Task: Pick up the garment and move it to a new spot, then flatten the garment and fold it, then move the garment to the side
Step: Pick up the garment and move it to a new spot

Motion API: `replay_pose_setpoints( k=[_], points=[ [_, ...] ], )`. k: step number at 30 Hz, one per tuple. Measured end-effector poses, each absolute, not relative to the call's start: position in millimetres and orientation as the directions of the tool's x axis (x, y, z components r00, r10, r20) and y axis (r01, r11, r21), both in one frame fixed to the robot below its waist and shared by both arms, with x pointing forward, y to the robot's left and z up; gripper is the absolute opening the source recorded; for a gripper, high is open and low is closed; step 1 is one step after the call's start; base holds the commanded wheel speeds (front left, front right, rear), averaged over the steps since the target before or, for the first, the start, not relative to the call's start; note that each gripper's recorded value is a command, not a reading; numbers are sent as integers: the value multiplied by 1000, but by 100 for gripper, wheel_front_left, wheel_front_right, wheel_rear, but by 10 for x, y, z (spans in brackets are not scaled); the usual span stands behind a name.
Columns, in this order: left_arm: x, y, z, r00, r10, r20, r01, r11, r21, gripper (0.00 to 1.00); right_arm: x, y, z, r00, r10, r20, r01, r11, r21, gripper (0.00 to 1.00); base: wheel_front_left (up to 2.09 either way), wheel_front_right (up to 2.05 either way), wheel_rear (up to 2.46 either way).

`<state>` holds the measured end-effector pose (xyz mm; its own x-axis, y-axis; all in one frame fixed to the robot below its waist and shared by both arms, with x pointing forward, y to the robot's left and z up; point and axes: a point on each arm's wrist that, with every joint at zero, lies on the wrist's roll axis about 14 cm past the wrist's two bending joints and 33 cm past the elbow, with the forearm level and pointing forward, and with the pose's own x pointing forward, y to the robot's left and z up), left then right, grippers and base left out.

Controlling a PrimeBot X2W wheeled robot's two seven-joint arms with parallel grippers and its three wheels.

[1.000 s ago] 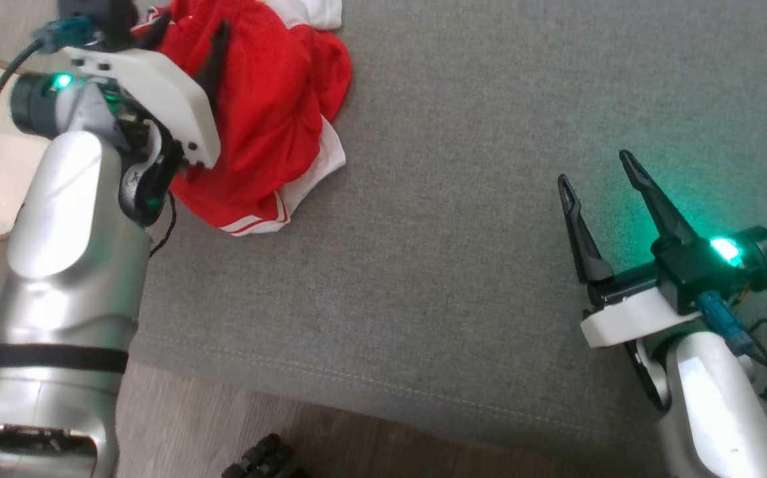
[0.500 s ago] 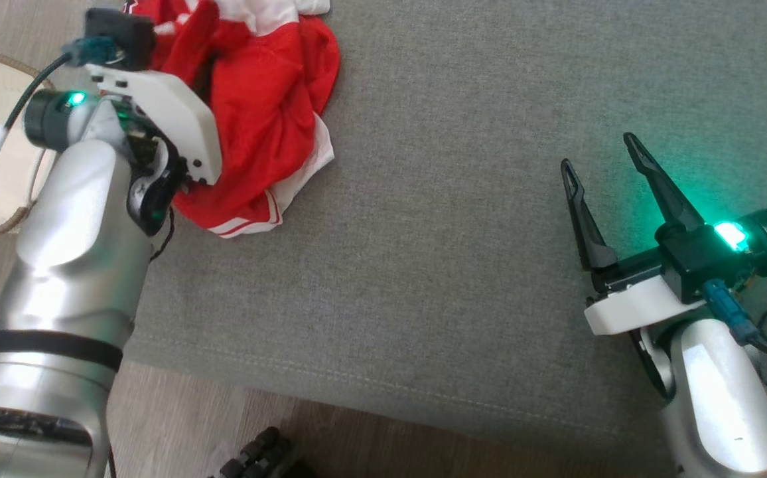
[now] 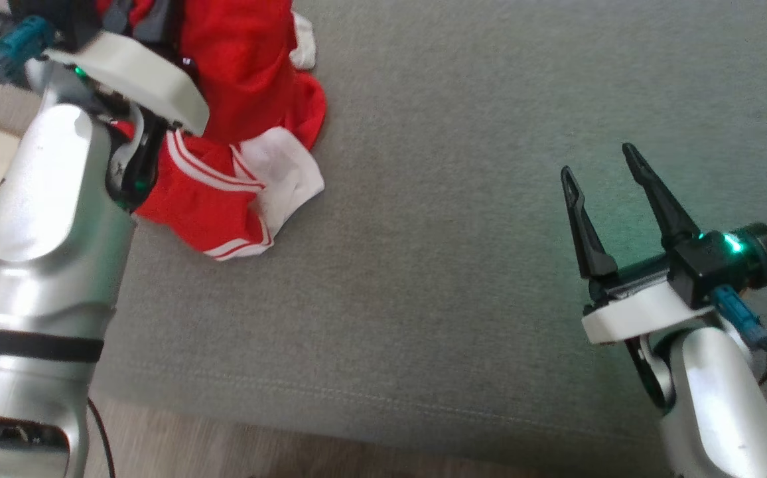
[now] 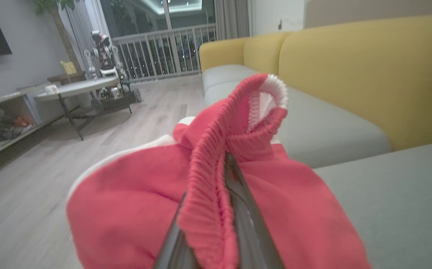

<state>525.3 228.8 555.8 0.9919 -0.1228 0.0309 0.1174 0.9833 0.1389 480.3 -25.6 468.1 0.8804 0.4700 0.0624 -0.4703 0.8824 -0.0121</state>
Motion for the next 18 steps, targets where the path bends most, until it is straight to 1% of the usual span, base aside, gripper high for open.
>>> replay_pose_setpoints(
  k=[4,8,13,14,18],
  points=[
    [5245,1961,6070,964,-209,163,185,971,148,0,4681,-425,4807,897,435,76,-436,900,-1,100,0,0,0],
    [5208,1501,6411,916,-316,245,292,947,132,0,4588,-655,4997,918,380,114,-383,924,9,100,0,0,0],
    [5172,875,6585,847,-455,276,439,890,118,0,4453,-1057,5268,945,279,173,-286,958,16,100,0,0,0],
    [5172,875,6585,847,-455,276,439,890,118,0,4453,-1057,5268,945,279,173,-286,958,16,100,0,0,0],
    [5140,311,6621,771,-567,289,561,820,112,0,4284,-1431,5395,963,182,196,-189,982,16,100,0,0,0]
  ],
)
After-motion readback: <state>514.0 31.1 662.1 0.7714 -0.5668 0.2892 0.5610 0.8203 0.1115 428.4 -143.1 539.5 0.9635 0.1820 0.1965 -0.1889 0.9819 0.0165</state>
